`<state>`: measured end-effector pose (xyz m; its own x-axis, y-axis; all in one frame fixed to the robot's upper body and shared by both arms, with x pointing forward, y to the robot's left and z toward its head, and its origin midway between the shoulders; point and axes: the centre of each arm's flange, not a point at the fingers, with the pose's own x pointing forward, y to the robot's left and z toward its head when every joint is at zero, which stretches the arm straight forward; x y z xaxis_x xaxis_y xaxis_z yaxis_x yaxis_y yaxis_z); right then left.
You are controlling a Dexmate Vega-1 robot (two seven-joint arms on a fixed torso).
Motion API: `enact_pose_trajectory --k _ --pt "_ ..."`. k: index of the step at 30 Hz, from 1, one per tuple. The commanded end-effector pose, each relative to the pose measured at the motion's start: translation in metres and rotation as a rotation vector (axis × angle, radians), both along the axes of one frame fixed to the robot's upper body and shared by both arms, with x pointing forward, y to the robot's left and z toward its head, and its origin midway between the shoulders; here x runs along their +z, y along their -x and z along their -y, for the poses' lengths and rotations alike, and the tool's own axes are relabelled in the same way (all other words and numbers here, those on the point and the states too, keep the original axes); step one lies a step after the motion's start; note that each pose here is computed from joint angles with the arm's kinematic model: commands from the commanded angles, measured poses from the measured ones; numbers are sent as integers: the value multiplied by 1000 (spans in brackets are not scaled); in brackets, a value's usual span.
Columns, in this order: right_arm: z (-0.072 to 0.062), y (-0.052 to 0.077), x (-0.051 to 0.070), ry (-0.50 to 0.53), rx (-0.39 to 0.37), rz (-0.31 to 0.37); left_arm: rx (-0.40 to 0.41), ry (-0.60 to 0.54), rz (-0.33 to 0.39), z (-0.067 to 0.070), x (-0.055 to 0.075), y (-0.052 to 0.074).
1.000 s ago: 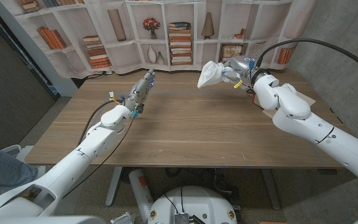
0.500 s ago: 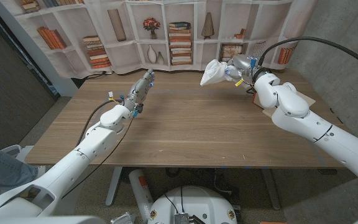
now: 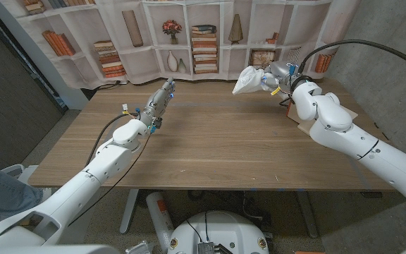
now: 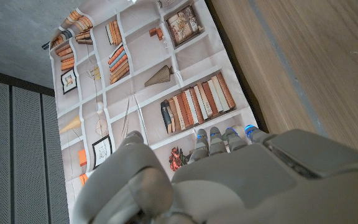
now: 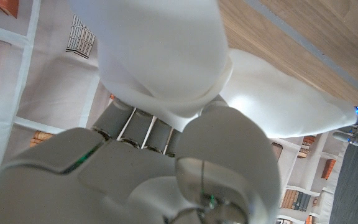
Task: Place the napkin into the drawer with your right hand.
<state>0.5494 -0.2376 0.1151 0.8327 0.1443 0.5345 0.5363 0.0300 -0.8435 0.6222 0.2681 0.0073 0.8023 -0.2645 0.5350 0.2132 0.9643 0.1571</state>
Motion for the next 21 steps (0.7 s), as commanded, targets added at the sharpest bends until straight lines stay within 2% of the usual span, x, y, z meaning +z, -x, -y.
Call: enact_pose_trajectory --k 1,21 --pt "10 1 3 -26 -34 3 4 -3 1 -1 -4 6" --pt "24 -7 10 -71 -87 -3 10 4 6 -6 -6 12"
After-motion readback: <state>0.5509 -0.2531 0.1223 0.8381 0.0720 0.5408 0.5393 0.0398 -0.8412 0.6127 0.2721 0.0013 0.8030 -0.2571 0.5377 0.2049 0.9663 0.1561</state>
